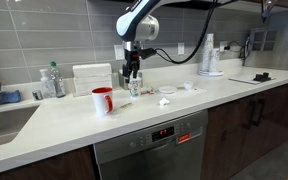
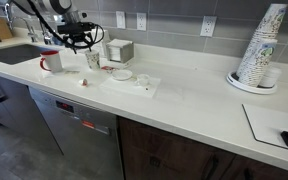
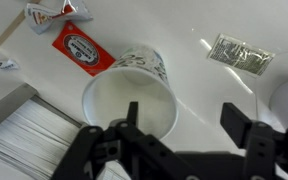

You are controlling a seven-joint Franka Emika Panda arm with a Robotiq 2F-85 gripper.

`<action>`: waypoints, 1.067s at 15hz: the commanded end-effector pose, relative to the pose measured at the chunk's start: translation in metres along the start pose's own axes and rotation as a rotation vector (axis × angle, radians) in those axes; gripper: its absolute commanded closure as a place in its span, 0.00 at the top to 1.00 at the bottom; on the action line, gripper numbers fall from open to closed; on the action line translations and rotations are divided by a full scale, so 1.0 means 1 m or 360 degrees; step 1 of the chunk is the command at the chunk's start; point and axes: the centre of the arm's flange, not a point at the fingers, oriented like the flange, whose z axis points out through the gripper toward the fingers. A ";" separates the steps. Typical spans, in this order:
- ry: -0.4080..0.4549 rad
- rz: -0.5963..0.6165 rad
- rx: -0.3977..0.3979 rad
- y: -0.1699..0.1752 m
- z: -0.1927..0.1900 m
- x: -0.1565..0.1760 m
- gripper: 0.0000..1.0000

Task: Lift the cup and put it in the mug cup

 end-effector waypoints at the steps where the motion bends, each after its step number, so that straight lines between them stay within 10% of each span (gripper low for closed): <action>1: -0.0057 -0.0022 0.0019 0.003 0.004 0.009 0.53; 8: -0.0133 0.0015 0.0023 0.005 0.002 0.006 0.01; 16: -0.0064 0.0027 0.0029 -0.011 -0.047 0.008 0.01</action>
